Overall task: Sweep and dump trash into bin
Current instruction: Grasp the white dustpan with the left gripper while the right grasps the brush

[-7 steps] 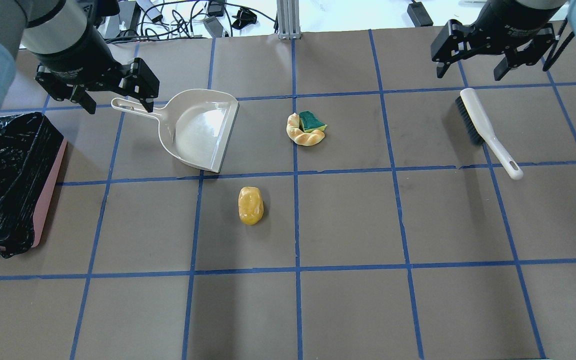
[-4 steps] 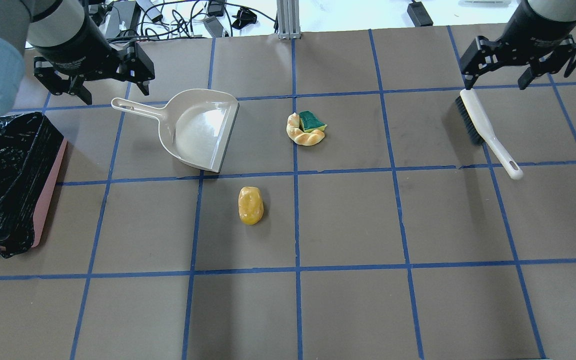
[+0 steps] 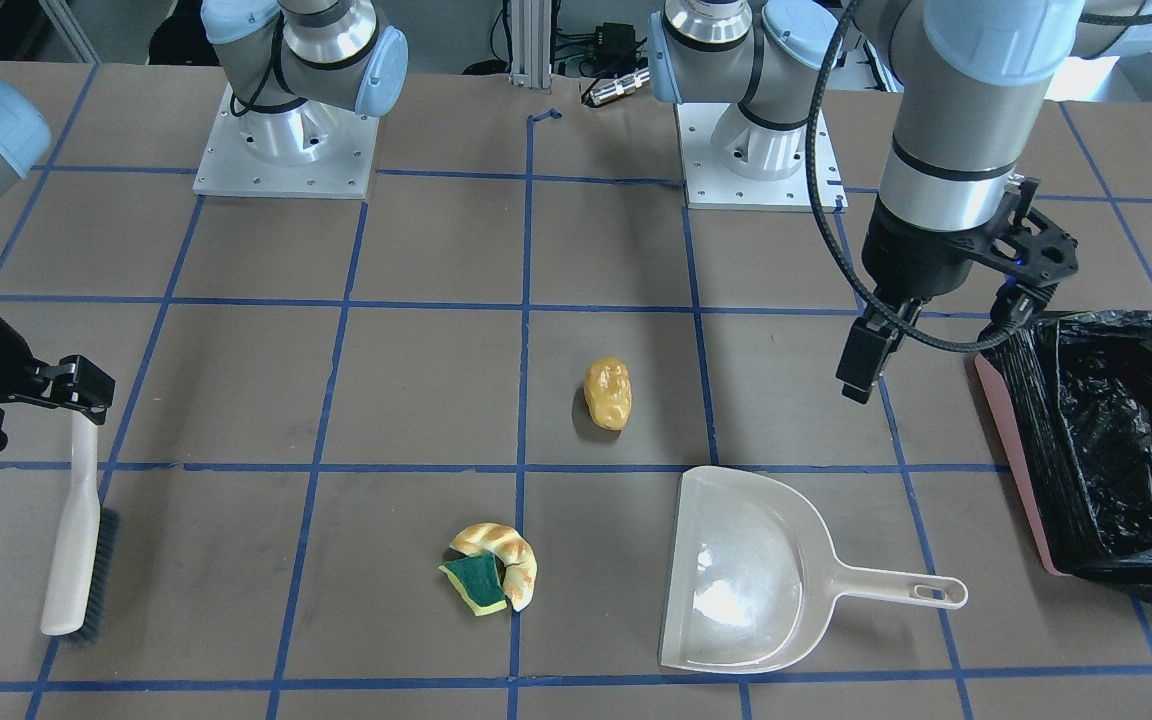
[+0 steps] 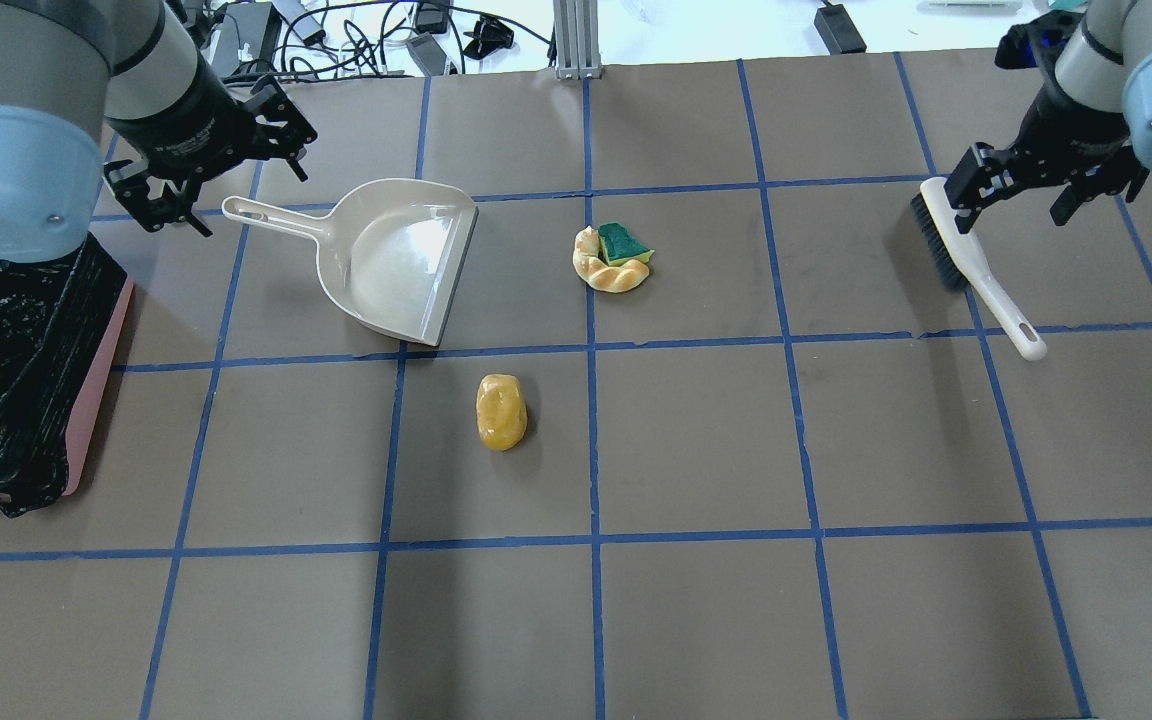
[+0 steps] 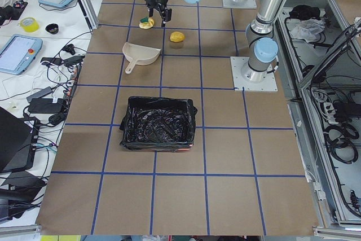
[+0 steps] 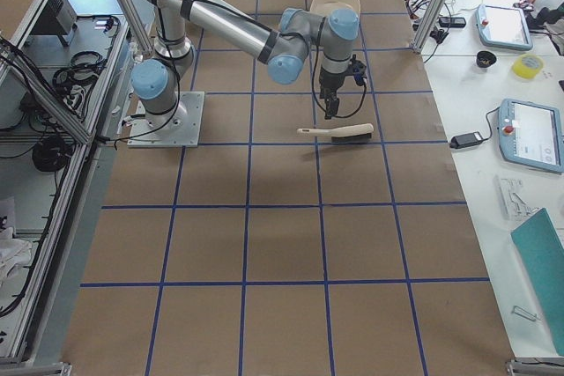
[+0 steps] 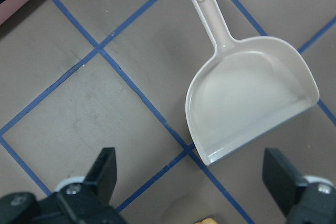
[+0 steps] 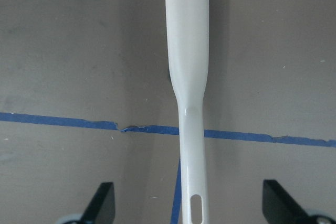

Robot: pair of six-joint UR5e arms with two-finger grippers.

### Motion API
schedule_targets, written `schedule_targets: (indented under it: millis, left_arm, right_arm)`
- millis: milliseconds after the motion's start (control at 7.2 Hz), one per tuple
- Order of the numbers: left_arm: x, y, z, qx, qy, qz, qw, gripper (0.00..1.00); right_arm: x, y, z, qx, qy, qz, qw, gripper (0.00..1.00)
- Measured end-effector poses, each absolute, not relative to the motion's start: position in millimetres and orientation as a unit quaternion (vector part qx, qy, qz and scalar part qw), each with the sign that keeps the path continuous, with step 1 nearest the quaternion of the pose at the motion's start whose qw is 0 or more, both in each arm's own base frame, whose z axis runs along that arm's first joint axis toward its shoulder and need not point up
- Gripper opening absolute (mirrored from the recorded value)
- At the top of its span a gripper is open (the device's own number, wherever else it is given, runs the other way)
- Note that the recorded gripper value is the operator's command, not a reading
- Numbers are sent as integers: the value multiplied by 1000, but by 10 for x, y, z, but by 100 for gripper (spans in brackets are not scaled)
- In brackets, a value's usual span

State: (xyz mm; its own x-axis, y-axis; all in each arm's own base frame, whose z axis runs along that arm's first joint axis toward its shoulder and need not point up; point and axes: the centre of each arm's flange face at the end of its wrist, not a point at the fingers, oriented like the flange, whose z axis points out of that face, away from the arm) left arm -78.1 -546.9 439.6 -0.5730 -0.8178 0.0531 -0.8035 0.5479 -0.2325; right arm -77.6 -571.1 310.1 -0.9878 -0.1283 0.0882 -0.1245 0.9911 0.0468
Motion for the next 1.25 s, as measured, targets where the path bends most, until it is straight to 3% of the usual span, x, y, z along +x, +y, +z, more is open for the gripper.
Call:
schedule_targets:
  millis: [694, 972, 1250]
  left_arm:
    - [-337, -6464, 3614, -628, 772, -99, -19, 100]
    - [-201, -6675, 3177, -646, 757, -92, -16, 100]
    - [-45, -6741, 2853, -659, 748, -78, -1, 100]
  right_arm:
    - [-836, -5505, 2405, 73, -994, -76, 29, 90]
    - [-914, -5471, 2341, 66, -994, -82, 27, 65]
    - [-956, -5462, 2329, 64, -994, -84, 26, 18]
